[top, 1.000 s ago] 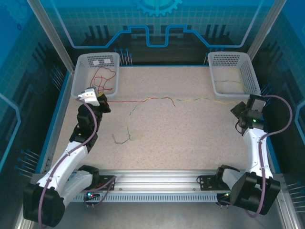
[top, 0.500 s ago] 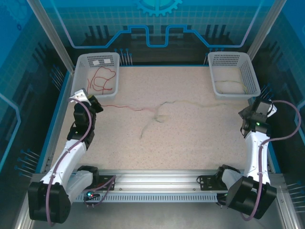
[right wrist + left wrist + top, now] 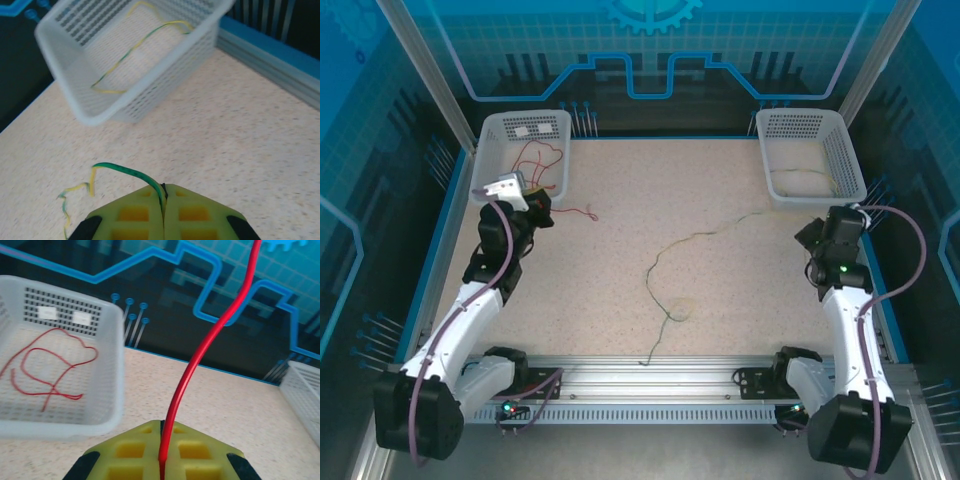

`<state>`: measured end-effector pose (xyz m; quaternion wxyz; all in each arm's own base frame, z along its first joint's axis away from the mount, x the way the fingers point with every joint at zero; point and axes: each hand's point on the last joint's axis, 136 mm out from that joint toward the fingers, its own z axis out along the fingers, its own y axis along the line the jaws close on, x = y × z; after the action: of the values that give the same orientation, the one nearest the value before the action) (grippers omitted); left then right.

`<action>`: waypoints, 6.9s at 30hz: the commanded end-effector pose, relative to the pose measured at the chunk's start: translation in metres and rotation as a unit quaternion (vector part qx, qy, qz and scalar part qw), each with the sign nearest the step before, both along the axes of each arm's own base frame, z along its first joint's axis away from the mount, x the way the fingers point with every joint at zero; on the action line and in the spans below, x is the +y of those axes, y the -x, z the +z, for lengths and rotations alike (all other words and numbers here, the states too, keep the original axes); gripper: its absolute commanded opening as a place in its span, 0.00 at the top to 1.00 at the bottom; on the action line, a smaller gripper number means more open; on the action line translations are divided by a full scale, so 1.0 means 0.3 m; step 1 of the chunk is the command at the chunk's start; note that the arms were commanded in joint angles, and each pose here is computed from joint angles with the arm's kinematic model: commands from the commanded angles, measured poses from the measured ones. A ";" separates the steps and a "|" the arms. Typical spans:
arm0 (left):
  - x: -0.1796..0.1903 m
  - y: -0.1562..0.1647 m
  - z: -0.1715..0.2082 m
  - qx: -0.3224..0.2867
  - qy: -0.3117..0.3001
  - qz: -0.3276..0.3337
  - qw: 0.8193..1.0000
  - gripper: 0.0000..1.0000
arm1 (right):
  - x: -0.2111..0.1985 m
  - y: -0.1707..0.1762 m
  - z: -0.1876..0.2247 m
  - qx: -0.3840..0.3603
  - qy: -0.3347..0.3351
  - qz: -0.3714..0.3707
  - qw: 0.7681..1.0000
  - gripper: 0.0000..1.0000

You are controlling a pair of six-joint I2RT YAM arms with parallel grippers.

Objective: Untangle the cables

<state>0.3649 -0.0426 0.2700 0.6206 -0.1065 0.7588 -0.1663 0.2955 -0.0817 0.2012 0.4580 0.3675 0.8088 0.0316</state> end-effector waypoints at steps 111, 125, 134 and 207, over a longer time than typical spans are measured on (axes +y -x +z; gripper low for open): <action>0.355 -0.683 -0.012 0.215 -0.137 0.151 0.955 0.21 | 0.357 -0.261 0.143 -0.061 0.058 0.160 0.984 1.00; -0.181 -0.363 0.008 0.152 -0.086 -0.013 0.985 0.29 | 0.372 -0.334 0.243 -0.118 0.059 0.147 0.980 1.00; -0.469 -0.057 -0.259 0.256 -0.069 -0.131 0.955 0.31 | 0.291 -0.390 0.171 -0.104 0.060 0.089 0.989 1.00; -0.822 -0.301 -0.155 0.178 0.279 -0.237 0.914 1.00 | 1.167 -0.130 -0.374 -0.020 -0.014 0.579 0.815 1.00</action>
<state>0.4572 -0.2855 0.1774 0.3361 -0.1331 0.8283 -0.4280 0.3311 0.2701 0.1007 0.3762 -0.1631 0.8517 0.3263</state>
